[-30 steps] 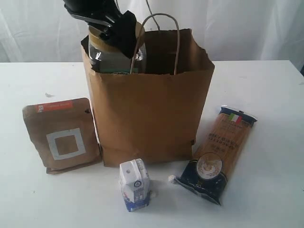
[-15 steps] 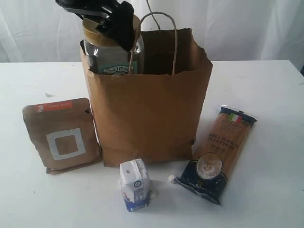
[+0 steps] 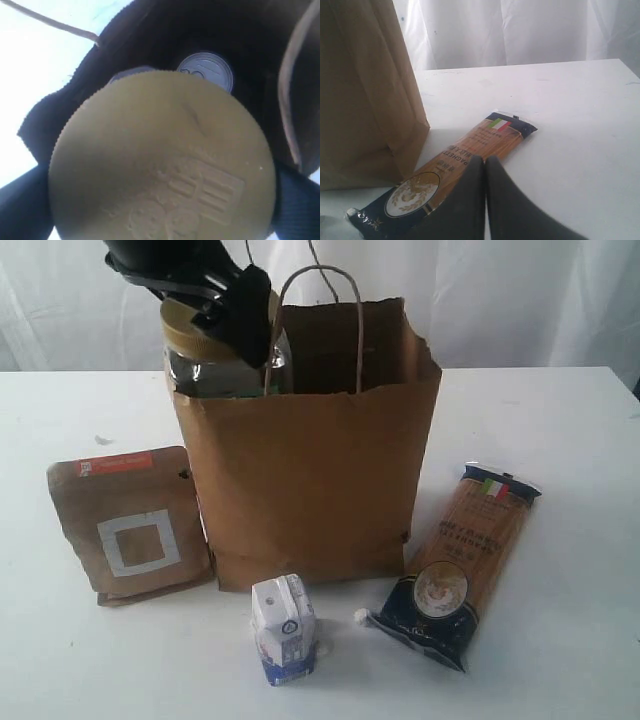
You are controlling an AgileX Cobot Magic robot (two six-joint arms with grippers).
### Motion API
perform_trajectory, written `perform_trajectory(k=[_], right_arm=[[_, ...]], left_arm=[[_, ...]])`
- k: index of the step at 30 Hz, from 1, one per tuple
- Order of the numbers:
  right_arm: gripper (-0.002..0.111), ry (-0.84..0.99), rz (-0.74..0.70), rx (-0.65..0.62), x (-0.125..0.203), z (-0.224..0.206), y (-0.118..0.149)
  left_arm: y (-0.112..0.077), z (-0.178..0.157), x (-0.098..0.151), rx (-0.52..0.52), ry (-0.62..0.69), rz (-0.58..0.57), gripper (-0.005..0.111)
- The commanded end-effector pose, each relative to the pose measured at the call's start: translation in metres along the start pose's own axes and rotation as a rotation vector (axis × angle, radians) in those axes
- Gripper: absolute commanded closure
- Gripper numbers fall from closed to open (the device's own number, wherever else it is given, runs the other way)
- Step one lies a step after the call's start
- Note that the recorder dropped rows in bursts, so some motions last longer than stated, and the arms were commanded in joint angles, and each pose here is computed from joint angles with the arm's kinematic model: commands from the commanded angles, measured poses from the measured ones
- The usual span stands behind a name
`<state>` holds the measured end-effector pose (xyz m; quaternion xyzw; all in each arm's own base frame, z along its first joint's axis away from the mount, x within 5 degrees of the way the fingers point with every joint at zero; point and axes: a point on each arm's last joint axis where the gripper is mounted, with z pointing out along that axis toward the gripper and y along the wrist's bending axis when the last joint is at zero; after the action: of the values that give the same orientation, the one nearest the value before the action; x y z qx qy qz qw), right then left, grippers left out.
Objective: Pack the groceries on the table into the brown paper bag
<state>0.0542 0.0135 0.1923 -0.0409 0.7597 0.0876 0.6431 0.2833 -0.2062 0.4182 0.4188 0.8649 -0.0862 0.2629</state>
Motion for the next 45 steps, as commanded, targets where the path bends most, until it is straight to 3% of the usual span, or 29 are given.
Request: perform_trajectory(k=[1, 16, 27, 35, 37, 39, 41, 43, 45], right_arm=[[0.108, -0.008, -0.015, 0.007, 0.001, 0.0, -0.001], [0.108, -0.008, -0.015, 0.007, 0.001, 0.0, -0.001], [0.108, -0.008, -0.015, 0.007, 0.001, 0.0, -0.001], [0.108, -0.008, -0.015, 0.007, 0.001, 0.0, -0.001], [0.108, -0.008, -0.015, 0.007, 0.001, 0.0, -0.001], [0.108, -0.008, -0.015, 0.007, 0.001, 0.0, -0.001], [0.108, -0.008, -0.015, 0.007, 0.001, 0.0, -0.001], [0.108, -0.008, -0.015, 0.007, 0.001, 0.0, -0.001], [0.108, -0.008, -0.015, 0.007, 0.001, 0.0, -0.001]], left_arm=[[-0.003, 0.004, 0.009, 0.014, 0.05, -0.009, 0.003], [-0.005, -0.001, 0.004, 0.02, -0.026, 0.009, 0.003], [-0.009, -0.034, -0.003, 0.041, -0.058, 0.016, 0.003], [-0.011, -0.031, -0.001, 0.064, -0.031, 0.049, 0.001], [-0.016, -0.03, -0.003, 0.112, -0.045, 0.059, 0.001], [-0.013, -0.025, -0.003, 0.076, -0.023, 0.089, 0.001], [-0.009, -0.02, -0.003, 0.05, -0.001, 0.034, 0.001], [-0.02, -0.02, -0.006, 0.151, -0.034, 0.08, 0.001], [-0.019, -0.016, -0.007, 0.135, -0.021, 0.093, 0.001]])
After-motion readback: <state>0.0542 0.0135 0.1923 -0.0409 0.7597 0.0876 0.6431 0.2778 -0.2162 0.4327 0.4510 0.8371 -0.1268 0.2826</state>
